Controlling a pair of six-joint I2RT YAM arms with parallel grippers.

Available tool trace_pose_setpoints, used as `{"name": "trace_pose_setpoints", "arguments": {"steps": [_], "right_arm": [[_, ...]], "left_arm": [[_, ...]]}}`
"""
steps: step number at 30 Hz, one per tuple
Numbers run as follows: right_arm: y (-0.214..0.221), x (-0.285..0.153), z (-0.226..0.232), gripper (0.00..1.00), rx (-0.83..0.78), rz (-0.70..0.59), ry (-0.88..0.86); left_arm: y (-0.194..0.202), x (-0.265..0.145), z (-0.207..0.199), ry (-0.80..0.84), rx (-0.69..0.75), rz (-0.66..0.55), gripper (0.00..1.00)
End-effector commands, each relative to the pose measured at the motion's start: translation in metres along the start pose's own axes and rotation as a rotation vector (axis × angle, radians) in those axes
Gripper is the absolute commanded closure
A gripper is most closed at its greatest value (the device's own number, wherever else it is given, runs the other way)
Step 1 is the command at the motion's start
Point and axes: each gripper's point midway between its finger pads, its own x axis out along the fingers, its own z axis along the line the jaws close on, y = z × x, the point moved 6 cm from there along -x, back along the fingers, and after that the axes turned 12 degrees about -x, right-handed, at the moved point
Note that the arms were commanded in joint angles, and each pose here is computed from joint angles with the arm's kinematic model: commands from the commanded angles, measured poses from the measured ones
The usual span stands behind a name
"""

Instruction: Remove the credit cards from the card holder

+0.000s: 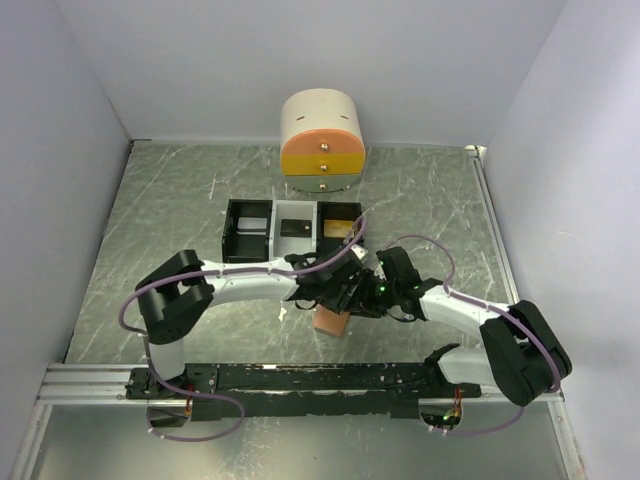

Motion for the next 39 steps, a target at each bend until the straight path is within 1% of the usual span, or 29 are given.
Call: {"name": "trace_pose_setpoints", "arguments": {"steps": [1, 5, 9, 14, 18, 19, 22, 26, 28, 29, 31, 32, 35, 39], "right_arm": [[0.017, 0.003, -0.035, 0.67, 0.002, 0.018, 0.189], [0.018, 0.003, -0.036, 0.72, 0.021, 0.005, 0.188], [0.020, 0.005, -0.035, 0.73, 0.030, 0.009, 0.176], [0.021, 0.005, -0.037, 0.74, 0.032, 0.009, 0.185], [0.021, 0.004, -0.037, 0.74, 0.029, 0.006, 0.186], [0.020, 0.004, -0.037, 0.74, 0.027, 0.007, 0.186], [0.021, 0.004, -0.038, 0.74, 0.027, 0.006, 0.193], [0.021, 0.005, -0.038, 0.74, 0.033, 0.010, 0.188], [0.021, 0.006, -0.038, 0.74, 0.035, 0.008, 0.186], [0.021, 0.006, -0.038, 0.74, 0.039, 0.005, 0.189], [0.021, 0.006, -0.039, 0.74, 0.039, 0.002, 0.192], [0.021, 0.005, -0.039, 0.74, 0.037, 0.005, 0.194], [0.021, 0.006, -0.039, 0.74, 0.037, 0.006, 0.191], [0.021, 0.006, -0.039, 0.74, 0.038, 0.009, 0.194]], "left_arm": [[-0.005, 0.004, -0.004, -0.085, 0.054, 0.003, 0.38], [-0.002, 0.005, -0.002, -0.126, 0.034, -0.004, 0.39], [0.006, 0.006, 0.003, -0.135, 0.009, 0.000, 0.41], [0.008, 0.009, 0.002, -0.124, 0.019, 0.008, 0.41], [0.012, 0.012, 0.007, -0.165, 0.034, 0.034, 0.46], [0.014, 0.011, 0.009, -0.178, 0.034, 0.049, 0.46], [0.020, 0.001, 0.010, -0.153, 0.015, 0.068, 0.33], [0.015, -0.011, 0.004, -0.100, 0.001, 0.053, 0.28], [0.016, -0.009, 0.004, -0.100, 0.009, 0.058, 0.31], [0.019, -0.006, 0.006, -0.114, 0.011, 0.070, 0.36], [0.024, 0.000, 0.009, -0.147, 0.010, 0.095, 0.48], [0.027, 0.002, 0.011, -0.160, 0.010, 0.105, 0.51], [0.038, 0.008, 0.017, -0.192, 0.023, 0.140, 0.46], [0.050, 0.009, 0.026, -0.218, 0.031, 0.157, 0.38]]}}
